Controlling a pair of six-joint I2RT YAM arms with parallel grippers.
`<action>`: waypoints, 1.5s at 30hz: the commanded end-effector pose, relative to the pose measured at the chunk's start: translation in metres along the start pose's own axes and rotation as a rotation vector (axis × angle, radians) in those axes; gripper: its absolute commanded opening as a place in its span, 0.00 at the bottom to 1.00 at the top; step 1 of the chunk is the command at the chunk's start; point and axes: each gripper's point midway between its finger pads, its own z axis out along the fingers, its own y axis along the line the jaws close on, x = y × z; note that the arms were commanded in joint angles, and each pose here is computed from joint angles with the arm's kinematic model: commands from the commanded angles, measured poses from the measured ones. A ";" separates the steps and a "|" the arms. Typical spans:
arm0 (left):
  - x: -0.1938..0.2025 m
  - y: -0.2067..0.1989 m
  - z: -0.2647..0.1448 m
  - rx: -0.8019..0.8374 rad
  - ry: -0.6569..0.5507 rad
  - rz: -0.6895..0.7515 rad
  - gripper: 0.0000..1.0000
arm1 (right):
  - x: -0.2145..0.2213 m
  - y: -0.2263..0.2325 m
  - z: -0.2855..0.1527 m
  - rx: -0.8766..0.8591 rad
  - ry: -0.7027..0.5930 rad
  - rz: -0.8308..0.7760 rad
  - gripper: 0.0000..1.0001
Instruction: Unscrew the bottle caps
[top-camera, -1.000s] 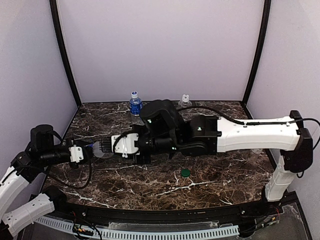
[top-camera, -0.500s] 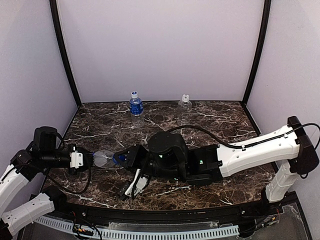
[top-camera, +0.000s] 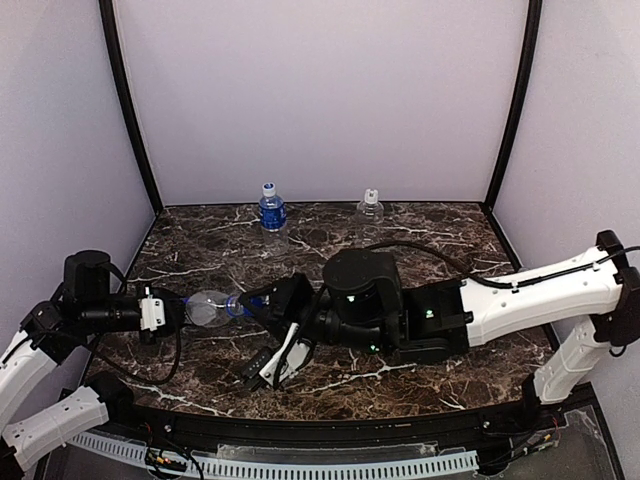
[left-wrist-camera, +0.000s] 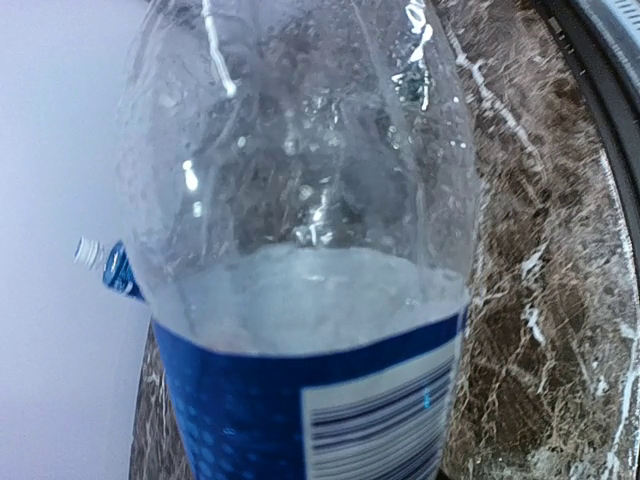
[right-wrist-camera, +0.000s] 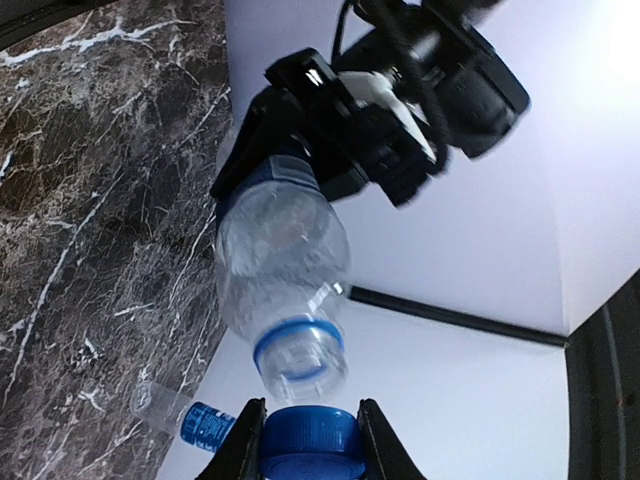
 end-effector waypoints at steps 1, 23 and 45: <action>0.034 -0.002 0.006 -0.049 0.120 -0.116 0.36 | 0.054 -0.043 -0.051 0.136 0.122 0.305 0.00; 0.010 0.059 -0.002 -0.273 -0.240 -0.976 0.38 | 0.108 0.193 -0.007 -0.768 0.938 1.855 0.00; 0.031 0.054 0.003 -0.297 -0.265 -1.083 0.39 | 0.072 0.292 -0.011 -0.930 1.161 1.833 0.38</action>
